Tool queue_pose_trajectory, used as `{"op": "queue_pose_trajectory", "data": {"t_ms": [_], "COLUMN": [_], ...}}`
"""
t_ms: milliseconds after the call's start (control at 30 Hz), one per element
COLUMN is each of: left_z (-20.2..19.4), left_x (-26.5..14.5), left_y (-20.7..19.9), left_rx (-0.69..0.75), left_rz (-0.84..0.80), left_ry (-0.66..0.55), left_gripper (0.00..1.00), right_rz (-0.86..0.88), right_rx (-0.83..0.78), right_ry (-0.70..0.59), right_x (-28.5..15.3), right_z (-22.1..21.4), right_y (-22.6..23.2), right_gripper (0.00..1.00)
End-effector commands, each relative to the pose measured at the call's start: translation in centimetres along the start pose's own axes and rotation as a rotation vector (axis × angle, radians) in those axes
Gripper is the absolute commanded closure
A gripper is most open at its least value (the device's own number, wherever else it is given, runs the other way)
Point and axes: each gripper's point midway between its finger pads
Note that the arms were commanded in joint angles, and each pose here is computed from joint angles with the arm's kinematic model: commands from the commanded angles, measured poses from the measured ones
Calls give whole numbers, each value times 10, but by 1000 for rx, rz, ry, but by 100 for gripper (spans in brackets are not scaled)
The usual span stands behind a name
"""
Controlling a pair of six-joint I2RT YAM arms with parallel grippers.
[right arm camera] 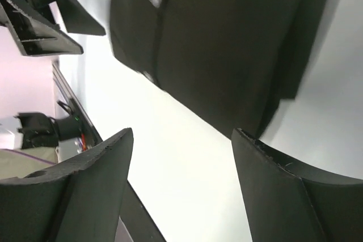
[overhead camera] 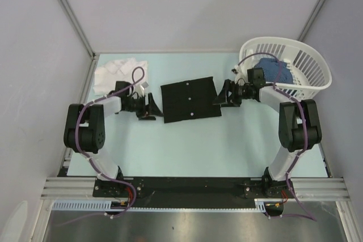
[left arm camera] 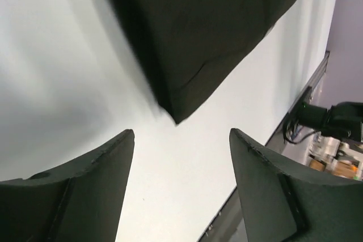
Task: Fold and stack the long sleeve shirts
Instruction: Fold the shirt
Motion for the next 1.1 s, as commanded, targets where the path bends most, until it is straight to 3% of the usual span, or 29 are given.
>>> {"op": "queue_pose_trajectory", "data": {"t_ms": [0,133,300,600,833,1067], "left_z": [-19,-15,6,20,25,20], "left_x": [11,15,16,14,1,-8], "left_y": [-4,-4,-10,-3,-6,-19], "left_rx": [4,20,75,42,82,132], "left_rz": [-32,-48,-71,-66,-61,-91], "left_ry": [12,15,18,-7,-36,-34], "left_gripper": [27,27,28,27,27,27], "right_rz": [-26,-48,-102,-110,-219,103], "right_rx": [-92,-159,-252,-455,-560,-512], "right_ry": [-16,-52,-24,-66,-104,-115], "right_x": [11,27,33,57,43,43], "right_z": [-5,37,57,111,160,158], "right_y": [-21,-42,-75,-67,-99,-17], "right_gripper": [25,28,27,22,20,14]}}
Point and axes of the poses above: each gripper's point midway between its finger pads, its own x axis out along the fingers, its own y axis along the line the jaws close on, z = x × y, and after that the axes turned 6 degrees about -x, right-handed
